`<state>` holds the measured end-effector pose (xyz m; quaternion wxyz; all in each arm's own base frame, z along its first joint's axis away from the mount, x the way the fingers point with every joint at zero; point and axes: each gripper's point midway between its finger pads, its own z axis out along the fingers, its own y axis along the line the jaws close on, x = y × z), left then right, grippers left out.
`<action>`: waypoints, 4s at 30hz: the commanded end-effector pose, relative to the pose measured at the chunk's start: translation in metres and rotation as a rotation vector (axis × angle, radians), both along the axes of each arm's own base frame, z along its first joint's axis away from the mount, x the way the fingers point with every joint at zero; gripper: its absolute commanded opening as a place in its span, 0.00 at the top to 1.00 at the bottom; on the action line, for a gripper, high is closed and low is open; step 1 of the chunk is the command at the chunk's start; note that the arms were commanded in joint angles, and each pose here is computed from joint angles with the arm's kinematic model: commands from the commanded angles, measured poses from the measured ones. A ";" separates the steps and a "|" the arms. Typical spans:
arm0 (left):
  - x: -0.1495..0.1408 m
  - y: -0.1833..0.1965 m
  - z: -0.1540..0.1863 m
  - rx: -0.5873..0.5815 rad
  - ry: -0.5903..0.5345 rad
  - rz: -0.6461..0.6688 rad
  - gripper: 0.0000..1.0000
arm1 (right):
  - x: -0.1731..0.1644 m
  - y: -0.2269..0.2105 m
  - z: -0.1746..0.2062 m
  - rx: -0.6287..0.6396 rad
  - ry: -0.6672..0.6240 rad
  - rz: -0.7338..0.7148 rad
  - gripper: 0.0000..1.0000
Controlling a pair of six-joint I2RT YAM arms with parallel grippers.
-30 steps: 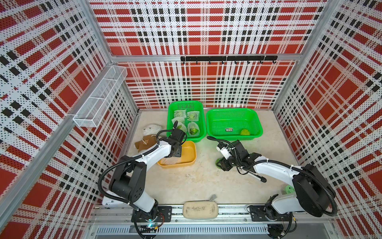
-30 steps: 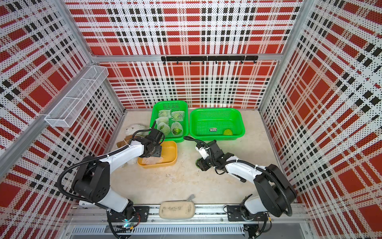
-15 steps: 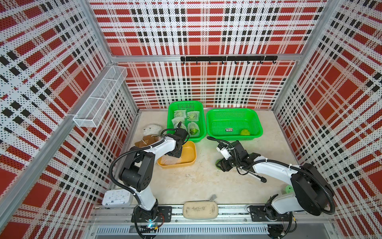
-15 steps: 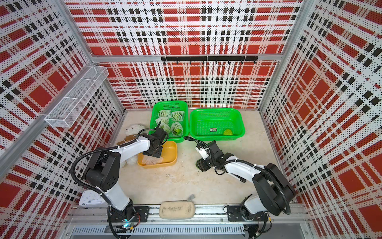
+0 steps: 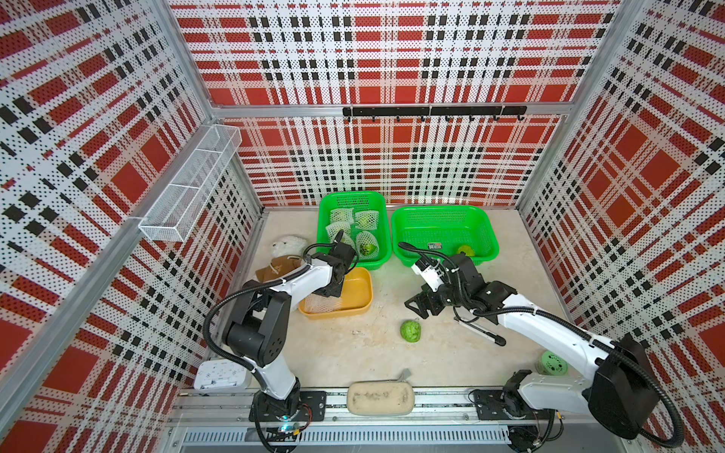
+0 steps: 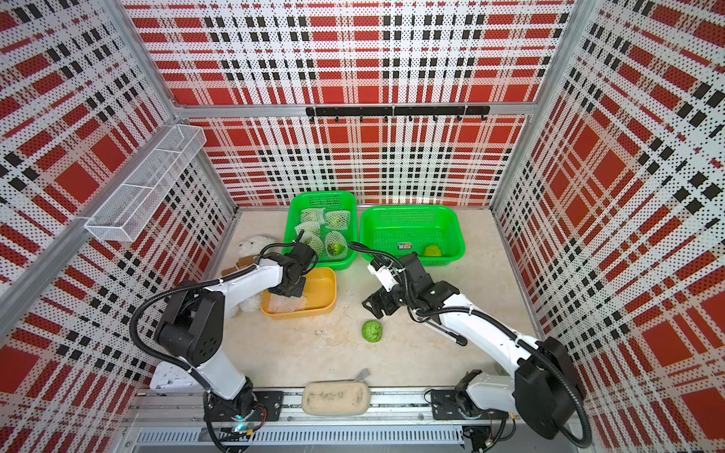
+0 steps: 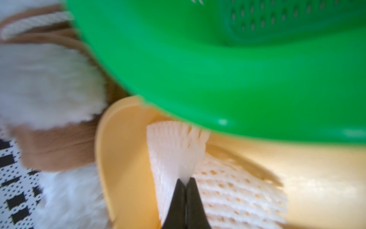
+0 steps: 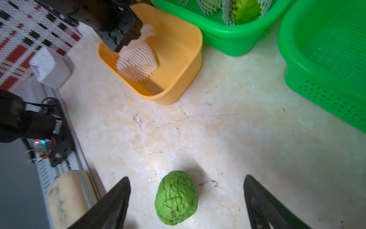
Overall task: Sleeve custard apples in foam nets
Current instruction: Pick up the foam net from the storage box, then open the foam net.
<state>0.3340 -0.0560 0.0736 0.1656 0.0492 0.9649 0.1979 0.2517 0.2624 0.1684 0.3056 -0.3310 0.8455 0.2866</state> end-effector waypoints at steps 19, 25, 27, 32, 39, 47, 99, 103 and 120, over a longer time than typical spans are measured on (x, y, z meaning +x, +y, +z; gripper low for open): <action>-0.127 -0.163 0.274 -1.030 -0.674 -1.012 1.00 | -0.012 0.029 0.176 0.734 0.040 0.315 0.04; -0.144 -0.162 0.333 -1.401 -0.872 -1.074 1.00 | -0.035 0.035 0.195 0.855 -0.014 0.452 0.07; -0.144 -0.161 0.341 -1.450 -0.918 -1.067 1.00 | -0.038 0.040 0.196 0.874 -0.013 0.475 0.08; -0.147 -0.161 0.354 -1.570 -0.971 -1.082 1.00 | -0.044 0.058 0.199 0.926 -0.014 0.514 0.14; -0.136 -0.161 0.342 -1.578 -0.963 -1.031 1.00 | -0.043 0.061 0.203 0.975 -0.007 0.503 0.75; -0.125 -0.158 0.327 -1.577 -0.895 -0.985 0.07 | -0.041 0.055 0.200 0.841 -0.010 0.436 1.00; -0.115 -0.181 0.325 -1.547 -0.494 -1.166 1.00 | -0.060 -0.021 0.193 0.497 -0.136 0.283 0.30; -0.114 -0.181 0.336 -1.594 -0.502 -1.149 1.00 | -0.062 -0.012 0.216 0.655 -0.198 0.350 0.72; -0.122 -0.179 0.353 -1.858 -0.492 -1.190 1.00 | -0.069 0.006 0.241 0.766 -0.338 0.431 0.95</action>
